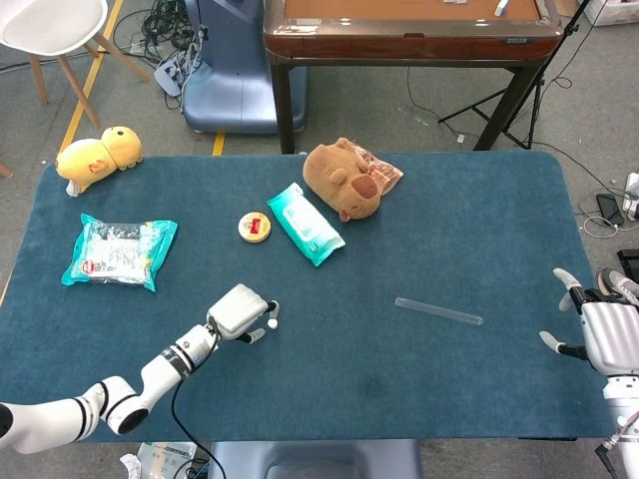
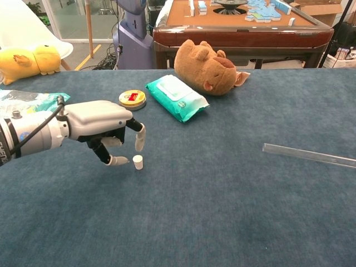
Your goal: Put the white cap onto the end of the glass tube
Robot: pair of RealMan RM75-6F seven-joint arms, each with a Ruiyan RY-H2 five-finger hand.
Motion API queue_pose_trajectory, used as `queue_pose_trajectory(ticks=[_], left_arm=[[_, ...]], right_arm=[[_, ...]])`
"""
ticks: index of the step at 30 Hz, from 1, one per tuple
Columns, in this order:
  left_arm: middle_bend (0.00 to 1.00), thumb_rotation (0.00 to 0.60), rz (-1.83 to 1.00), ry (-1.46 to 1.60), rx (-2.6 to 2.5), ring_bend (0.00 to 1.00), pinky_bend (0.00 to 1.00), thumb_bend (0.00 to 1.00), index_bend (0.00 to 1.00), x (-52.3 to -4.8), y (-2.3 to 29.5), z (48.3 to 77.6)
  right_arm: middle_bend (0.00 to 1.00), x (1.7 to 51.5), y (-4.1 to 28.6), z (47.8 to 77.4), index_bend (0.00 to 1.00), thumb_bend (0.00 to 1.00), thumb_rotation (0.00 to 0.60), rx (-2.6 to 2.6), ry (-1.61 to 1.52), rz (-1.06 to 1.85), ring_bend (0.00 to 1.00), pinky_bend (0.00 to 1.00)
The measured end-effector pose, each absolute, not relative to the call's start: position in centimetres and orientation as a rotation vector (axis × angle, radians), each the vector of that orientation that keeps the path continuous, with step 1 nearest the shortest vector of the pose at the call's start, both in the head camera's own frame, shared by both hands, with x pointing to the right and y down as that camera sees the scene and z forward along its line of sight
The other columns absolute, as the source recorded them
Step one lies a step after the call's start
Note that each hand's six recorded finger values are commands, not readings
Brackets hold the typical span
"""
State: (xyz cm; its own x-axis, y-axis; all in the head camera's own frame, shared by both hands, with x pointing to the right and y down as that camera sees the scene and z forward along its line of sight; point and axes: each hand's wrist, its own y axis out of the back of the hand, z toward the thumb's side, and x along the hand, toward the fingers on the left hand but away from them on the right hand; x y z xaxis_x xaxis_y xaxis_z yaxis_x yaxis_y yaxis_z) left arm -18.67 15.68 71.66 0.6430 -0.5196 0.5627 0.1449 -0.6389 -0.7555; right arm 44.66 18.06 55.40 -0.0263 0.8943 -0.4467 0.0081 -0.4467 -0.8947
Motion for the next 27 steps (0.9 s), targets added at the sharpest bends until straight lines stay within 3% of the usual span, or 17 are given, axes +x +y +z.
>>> queue_pose_trajectory(ticks=[27], left_arm=[[1.0, 0.6, -1.024, 0.277, -2.003, 1.0, 1.0, 0.29, 0.46, -17.5, 15.8, 73.3]], right_arm=[[0.49, 45.4, 18.6, 55.3, 0.16, 0.1, 0.6, -1.524, -0.988, 1.59, 0.39, 0.46]])
